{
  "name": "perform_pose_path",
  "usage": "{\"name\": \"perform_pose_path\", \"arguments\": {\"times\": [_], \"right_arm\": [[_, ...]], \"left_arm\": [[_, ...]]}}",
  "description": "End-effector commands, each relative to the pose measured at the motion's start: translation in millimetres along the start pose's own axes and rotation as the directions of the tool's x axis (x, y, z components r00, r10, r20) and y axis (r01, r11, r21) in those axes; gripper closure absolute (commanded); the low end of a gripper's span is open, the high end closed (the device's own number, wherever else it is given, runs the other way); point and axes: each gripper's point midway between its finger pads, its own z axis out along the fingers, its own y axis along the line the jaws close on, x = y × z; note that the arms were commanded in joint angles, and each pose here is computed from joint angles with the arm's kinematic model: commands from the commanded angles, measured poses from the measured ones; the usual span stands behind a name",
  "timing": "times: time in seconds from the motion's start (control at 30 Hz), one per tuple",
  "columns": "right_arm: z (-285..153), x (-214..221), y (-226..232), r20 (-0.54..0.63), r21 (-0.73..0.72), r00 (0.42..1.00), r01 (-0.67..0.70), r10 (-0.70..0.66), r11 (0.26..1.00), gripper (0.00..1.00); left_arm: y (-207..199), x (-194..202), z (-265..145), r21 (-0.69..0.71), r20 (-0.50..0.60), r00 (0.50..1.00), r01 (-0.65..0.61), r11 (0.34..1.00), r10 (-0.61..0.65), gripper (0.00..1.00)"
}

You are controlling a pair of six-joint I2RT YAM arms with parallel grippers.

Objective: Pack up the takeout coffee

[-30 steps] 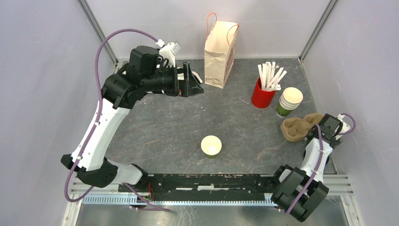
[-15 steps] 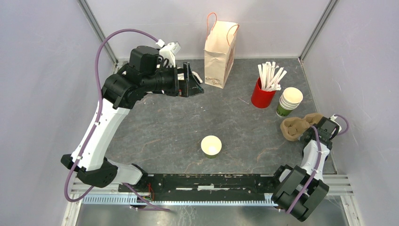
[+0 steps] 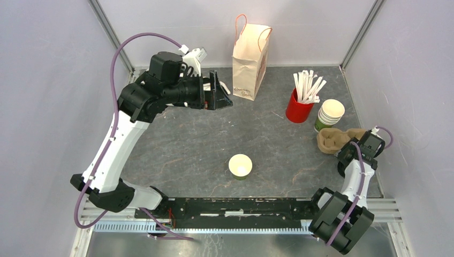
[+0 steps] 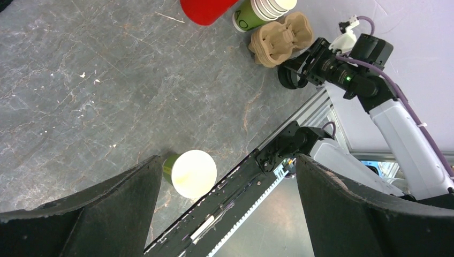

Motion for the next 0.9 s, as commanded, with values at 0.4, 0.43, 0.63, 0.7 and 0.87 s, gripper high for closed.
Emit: {"name": "perform_pose_path", "arguments": {"times": [0.4, 0.43, 0.63, 0.7, 0.87], "right_arm": [[-27.7, -35.4, -79.4, 0.095, 0.438, 0.995, -0.027, -0.017, 0.899, 0.44], [-27.4, -31.9, -82.4, 0.091, 0.450, 0.996, -0.022, -0.022, 0.893, 0.44], [-24.3, -21.3, -91.4, 0.081, 0.486, 0.996, -0.016, -0.027, 0.874, 0.46], [-23.7, -20.8, -92.5, 0.079, 0.489, 0.996, -0.016, -0.026, 0.872, 0.45], [-18.2, -20.1, -89.0, 0.086, 0.465, 0.996, -0.020, -0.022, 0.885, 0.46]], "left_arm": [[-17.3, -10.4, -4.8, 0.061, 0.048, 0.995, -0.089, 0.994, 0.086, 0.00], [-18.4, -9.9, -5.0, 0.063, 0.048, 0.995, -0.093, 0.994, 0.090, 0.00], [-24.0, -10.0, -4.5, 0.069, 0.051, 0.992, -0.117, 0.991, 0.114, 0.00], [-24.4, -10.3, -5.1, 0.067, 0.053, 0.991, -0.124, 0.990, 0.120, 0.00], [-22.9, -11.0, -5.7, 0.056, 0.057, 0.991, -0.127, 0.990, 0.124, 0.00]]}}
